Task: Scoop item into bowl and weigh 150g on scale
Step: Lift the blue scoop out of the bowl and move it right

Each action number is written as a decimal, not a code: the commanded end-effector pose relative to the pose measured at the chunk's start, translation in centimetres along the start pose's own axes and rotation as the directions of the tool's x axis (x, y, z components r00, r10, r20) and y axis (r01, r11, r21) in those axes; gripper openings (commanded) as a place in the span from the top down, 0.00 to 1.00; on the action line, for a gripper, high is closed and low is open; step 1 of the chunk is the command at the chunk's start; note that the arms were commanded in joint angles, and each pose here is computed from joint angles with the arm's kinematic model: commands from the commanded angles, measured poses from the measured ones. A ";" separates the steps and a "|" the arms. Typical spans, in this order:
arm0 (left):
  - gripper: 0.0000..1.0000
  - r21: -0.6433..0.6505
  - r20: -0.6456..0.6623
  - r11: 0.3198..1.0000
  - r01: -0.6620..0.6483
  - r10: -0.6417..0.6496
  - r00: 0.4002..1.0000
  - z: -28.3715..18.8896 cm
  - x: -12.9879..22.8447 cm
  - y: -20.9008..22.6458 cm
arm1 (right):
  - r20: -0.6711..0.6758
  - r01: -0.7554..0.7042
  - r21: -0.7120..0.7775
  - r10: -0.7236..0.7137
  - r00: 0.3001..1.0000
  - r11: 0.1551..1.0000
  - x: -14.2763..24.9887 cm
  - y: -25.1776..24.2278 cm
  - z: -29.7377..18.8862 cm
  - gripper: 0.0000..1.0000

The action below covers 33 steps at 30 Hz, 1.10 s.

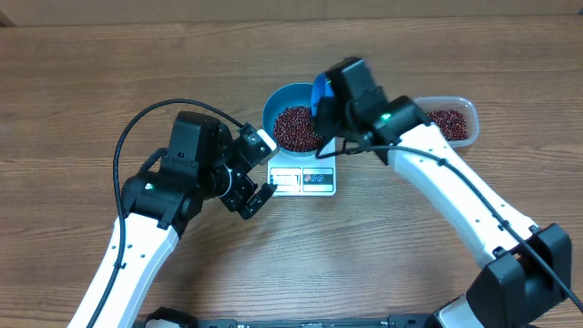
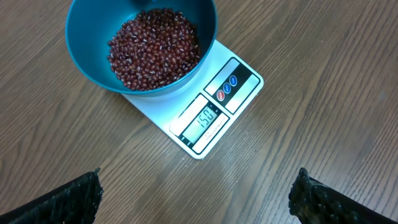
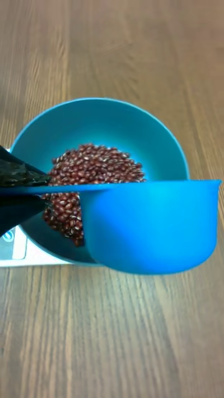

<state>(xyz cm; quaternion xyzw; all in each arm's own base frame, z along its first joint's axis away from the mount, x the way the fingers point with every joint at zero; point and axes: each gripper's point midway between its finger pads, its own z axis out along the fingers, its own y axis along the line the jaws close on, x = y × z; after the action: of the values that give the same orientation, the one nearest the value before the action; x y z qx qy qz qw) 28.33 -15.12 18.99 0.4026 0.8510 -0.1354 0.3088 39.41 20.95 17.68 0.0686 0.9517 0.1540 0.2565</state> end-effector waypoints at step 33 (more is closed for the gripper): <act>0.00 0.007 -0.007 1.000 0.012 -0.012 1.000 0.2 0.3 -0.3 | 0.159 -0.273 0.008 0.268 0.950 0.962 -6.3 -10.4 -10.3 0.96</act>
<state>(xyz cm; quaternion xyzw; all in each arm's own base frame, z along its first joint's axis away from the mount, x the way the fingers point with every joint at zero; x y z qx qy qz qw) 28.33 -15.12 18.99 0.4026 0.8510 -0.1352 0.3088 38.80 8.23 23.90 0.2141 0.9198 0.1762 0.2777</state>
